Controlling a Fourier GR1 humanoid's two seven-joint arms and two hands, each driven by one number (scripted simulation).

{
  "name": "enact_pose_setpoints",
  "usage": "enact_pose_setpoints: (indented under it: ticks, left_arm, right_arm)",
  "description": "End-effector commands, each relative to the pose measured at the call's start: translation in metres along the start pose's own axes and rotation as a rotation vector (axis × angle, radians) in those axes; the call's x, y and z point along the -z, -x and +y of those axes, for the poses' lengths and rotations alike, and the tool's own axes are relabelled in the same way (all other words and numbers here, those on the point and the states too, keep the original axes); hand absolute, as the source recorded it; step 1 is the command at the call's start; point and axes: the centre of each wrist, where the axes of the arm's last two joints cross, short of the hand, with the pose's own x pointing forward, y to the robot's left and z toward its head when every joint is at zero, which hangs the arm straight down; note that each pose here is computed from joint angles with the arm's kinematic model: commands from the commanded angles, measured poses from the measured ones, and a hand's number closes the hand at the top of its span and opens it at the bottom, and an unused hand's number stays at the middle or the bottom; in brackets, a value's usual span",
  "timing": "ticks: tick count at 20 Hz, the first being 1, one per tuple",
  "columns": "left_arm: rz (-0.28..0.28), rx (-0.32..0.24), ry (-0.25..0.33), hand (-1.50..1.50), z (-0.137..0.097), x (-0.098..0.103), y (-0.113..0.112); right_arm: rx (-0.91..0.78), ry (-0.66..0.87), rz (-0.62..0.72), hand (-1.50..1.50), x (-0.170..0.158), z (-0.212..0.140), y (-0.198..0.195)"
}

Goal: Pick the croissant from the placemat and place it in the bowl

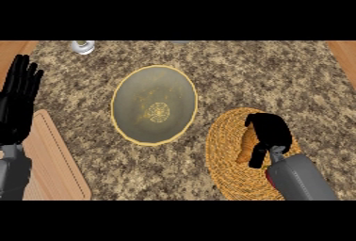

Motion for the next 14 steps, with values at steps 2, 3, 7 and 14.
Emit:
enact_pose_setpoints:
  ticks: [2,3,7,14]
  left_arm:
    - [-0.005,0.007,0.002,0.0,-0.006,0.004,0.01]
    - [-0.003,0.004,0.013,0.0,-0.016,0.0,0.008]
    - [0.004,-0.013,0.002,0.0,-0.008,-0.001,0.007]
    - [-0.002,-0.018,0.026,0.0,-0.012,-0.002,0.0]
  right_arm:
    - [-0.028,0.034,-0.023,1.5,-0.001,-0.011,-0.009]
    - [-0.038,0.042,-0.012,1.5,-0.004,0.006,-0.017]
    - [-0.016,0.051,-0.165,1.5,0.013,-0.045,0.113]
    - [-0.008,0.093,-0.252,1.5,0.028,-0.076,0.213]
